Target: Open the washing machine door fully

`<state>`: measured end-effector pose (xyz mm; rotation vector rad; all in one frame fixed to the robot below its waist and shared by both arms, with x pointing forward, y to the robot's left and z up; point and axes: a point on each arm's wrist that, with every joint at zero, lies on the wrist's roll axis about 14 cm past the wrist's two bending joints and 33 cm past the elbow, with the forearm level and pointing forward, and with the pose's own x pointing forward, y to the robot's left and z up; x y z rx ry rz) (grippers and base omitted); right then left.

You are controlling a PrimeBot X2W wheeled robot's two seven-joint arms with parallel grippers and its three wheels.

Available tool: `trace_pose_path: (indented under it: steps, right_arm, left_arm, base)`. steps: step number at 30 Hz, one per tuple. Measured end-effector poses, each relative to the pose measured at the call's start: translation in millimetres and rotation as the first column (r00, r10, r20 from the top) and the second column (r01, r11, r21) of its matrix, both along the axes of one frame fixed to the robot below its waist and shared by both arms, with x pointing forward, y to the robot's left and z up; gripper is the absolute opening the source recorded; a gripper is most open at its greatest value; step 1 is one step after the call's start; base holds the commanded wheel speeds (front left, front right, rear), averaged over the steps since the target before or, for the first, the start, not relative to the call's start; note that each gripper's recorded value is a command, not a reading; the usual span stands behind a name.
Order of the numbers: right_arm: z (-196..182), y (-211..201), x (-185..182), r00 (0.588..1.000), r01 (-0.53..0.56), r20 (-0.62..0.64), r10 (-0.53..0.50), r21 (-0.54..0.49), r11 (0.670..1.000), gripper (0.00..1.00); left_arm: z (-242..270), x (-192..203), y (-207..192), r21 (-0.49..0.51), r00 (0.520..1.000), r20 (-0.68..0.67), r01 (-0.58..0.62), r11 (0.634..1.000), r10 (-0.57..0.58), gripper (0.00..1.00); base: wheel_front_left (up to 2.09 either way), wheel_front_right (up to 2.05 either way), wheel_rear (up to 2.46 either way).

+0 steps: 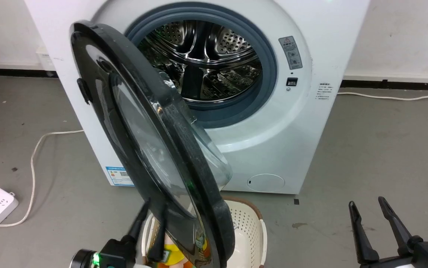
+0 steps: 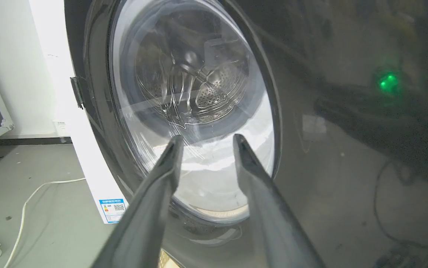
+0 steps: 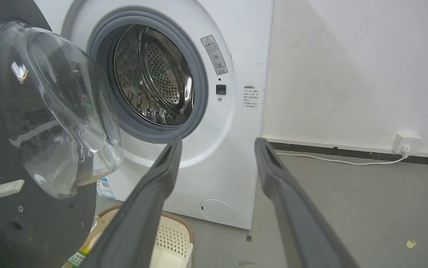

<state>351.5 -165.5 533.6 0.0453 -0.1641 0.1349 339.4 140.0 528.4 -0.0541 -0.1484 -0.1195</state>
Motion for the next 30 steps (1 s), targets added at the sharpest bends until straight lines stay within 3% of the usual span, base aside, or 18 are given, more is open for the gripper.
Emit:
trace_pose_path:
  steps: [9, 11, 12, 16, 23, 30]
  right_arm:
    - [1, 4, 3, 1.0, -0.006, 0.004, 0.006, 0.007, 1.0, 1.0]
    - [1, 5, 3, 1.0, -0.008, 0.005, 0.008, 0.009, 1.0, 1.0]
    - [1, 5, 3, 1.0, -0.007, 0.004, 0.007, 0.01, 1.0, 1.0]
    - [0, 5, 3, 1.0, -0.006, 0.001, 0.006, 0.011, 1.0, 1.0]
    - [0, 6, 2, 1.0, -0.009, 0.001, 0.008, 0.013, 1.0, 1.0]
    - [-1, 7, 3, 1.0, -0.01, -0.003, 0.01, 0.014, 1.0, 1.0]
  left_arm:
    - [65, -3, 24, -0.078, 0.976, 0.193, -0.087, 0.993, 0.101, 0.0]
    - [105, -7, 30, -0.103, 0.94, 0.312, -0.107, 0.989, 0.134, 0.0]
    - [147, -14, 28, -0.127, 0.89, 0.433, -0.094, 0.987, 0.14, 0.0]
    - [183, -24, 14, -0.135, 0.836, 0.539, -0.036, 0.99, 0.104, 0.0]
    - [179, -27, -32, -0.075, 0.843, 0.537, 0.094, 0.993, -0.039, 0.0]
    - [154, -34, -85, -0.041, 0.854, 0.467, 0.282, 0.959, -0.231, 0.0]
  base:
    - [0.0, 0.0, 0.0]
    - [0.0, 0.0, 0.0]
    - [0.0, 0.0, 0.0]
    - [0.0, 0.0, 0.0]
    - [0.0, 0.0, 0.0]
    - [0.0, 0.0, 0.0]
